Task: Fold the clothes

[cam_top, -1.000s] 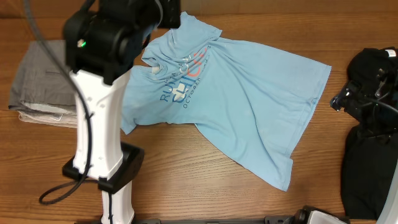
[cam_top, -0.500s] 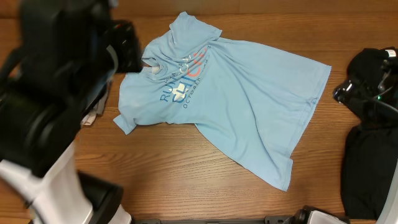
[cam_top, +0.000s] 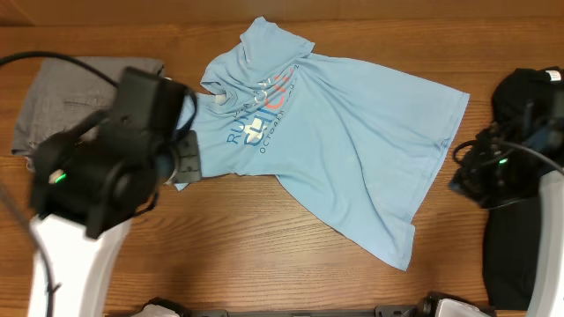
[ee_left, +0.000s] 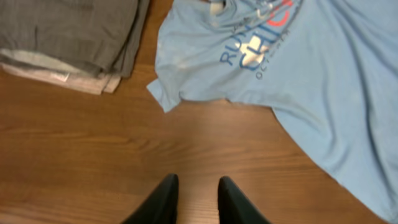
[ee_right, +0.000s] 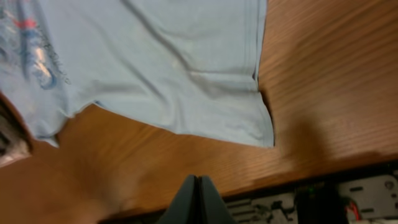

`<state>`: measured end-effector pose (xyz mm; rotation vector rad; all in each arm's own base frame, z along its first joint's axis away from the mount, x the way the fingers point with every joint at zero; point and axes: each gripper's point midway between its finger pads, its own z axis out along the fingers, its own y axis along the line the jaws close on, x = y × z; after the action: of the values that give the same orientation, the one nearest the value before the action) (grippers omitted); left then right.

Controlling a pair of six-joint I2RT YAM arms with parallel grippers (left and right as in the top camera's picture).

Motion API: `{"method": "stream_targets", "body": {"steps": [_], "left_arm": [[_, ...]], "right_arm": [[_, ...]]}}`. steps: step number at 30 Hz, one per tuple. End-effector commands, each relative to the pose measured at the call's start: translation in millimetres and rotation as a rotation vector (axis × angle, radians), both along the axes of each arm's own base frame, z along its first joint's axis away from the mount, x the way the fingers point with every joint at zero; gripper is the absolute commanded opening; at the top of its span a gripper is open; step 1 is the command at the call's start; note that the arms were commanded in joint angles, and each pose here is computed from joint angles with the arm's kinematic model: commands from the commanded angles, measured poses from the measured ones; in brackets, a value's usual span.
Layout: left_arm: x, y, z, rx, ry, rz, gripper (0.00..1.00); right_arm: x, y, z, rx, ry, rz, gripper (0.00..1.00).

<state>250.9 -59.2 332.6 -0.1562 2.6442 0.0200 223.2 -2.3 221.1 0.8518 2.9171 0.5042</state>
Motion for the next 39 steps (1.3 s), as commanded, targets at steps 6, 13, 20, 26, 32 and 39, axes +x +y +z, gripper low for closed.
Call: {"method": "stream_targets", "body": {"steps": [6,13,20,26,32,39], "left_arm": [[27,2,-87,0.041,0.127,0.063,0.22],[43,14,-141,-0.005,0.203,0.081,0.23],[50,22,-194,0.0,0.294,0.101,0.22],[57,21,-218,0.006,0.344,0.1,0.22],[70,18,-226,0.0,0.324,0.099,0.22],[84,11,-227,-0.037,0.279,0.089,0.23]], "right_arm": [[-26,43,-128,0.042,0.191,0.015,0.04],[-27,43,-174,0.045,0.212,-0.006,0.04],[-20,43,-201,0.047,0.249,-0.006,0.04],[-11,25,-223,-0.057,0.268,-0.052,0.04],[-4,7,-247,-0.156,0.288,-0.089,0.04],[17,-14,-277,-0.268,0.246,-0.129,0.04]]}}
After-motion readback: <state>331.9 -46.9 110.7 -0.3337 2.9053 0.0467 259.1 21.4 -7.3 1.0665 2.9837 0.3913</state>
